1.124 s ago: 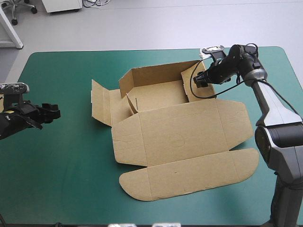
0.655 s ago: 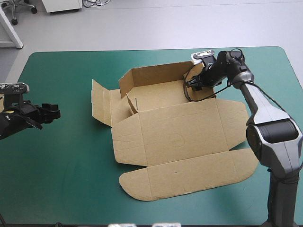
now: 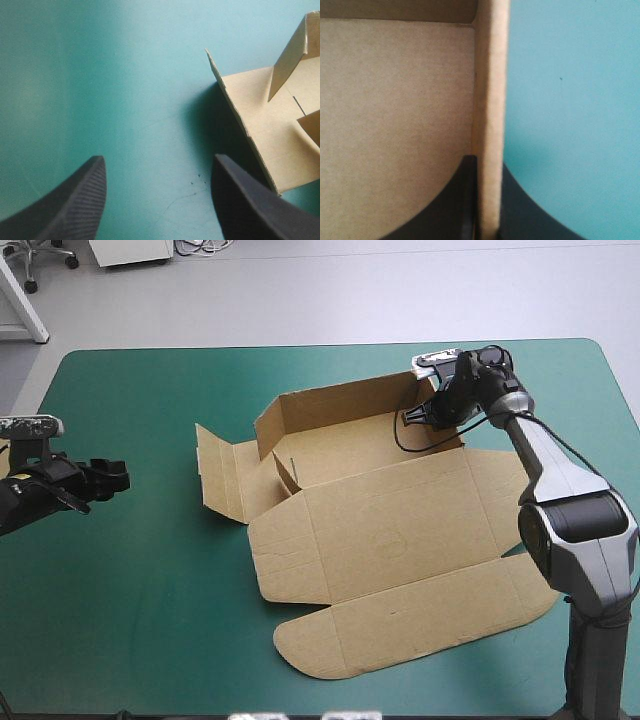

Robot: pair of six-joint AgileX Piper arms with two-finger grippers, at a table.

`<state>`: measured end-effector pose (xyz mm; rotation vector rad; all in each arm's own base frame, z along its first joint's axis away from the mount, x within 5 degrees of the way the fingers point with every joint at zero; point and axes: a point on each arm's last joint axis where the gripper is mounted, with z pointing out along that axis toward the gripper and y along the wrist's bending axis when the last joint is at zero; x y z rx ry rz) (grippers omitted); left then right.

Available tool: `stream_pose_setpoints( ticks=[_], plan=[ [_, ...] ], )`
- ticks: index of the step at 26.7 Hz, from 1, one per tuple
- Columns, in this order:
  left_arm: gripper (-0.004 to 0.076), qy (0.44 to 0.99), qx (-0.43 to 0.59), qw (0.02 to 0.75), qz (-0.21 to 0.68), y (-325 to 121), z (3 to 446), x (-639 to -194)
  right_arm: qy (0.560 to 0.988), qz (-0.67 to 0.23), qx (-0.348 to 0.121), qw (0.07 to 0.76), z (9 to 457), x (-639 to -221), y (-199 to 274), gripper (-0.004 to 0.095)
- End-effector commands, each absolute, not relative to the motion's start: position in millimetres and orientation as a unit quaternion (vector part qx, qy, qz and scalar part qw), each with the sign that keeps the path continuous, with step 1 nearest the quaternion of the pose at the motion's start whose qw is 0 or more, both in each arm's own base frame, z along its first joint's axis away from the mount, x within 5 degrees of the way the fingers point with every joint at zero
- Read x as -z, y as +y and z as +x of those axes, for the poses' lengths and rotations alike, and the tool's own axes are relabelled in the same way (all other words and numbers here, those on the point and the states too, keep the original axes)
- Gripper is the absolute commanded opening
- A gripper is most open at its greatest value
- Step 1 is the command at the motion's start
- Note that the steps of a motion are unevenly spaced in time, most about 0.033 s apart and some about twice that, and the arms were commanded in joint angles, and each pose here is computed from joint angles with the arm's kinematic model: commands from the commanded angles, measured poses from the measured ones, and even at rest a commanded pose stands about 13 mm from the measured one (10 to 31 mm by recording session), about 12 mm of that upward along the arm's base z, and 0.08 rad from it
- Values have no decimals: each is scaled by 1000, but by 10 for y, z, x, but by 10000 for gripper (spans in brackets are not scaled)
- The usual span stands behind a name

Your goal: Fold the box

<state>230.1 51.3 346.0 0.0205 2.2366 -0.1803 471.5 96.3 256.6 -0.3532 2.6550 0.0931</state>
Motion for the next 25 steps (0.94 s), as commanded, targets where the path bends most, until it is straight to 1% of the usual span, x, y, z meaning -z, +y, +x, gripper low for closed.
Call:
stream_pose_setpoints(
  ticks=[1, 4, 8, 10, 13, 20, 25],
  plan=[
    [399, 882, 81, 465, 3, 476, 2300, -3602, 951, -126, -21, 282, 4594, -3073, 902, -7],
    [356, 881, 82, 466, 3, 474, 2296, -3607, 942, -120, -25, 312, 4547, -3266, 886, -7],
    [286, 880, 81, 468, 2, 476, 2298, -3610, 935, -118, -30, 332, 4462, -3476, 875, -8],
    [263, 880, 81, 468, 2, 476, 2298, -3610, 931, -113, -53, 343, 4418, -3569, 895, -10],
    [262, 880, 75, 470, 2, 485, 2301, -3612, 919, -117, -81, 368, 4346, -3736, 929, -11],
    [262, 881, 59, 469, 5, 511, 2300, -3608, 896, -112, -92, 419, 4154, -4123, 825, -15],
    [262, 881, 59, 469, 5, 514, 2307, -3602, 873, -95, -141, 457, 3963, -4453, 612, -15]
  ],
)
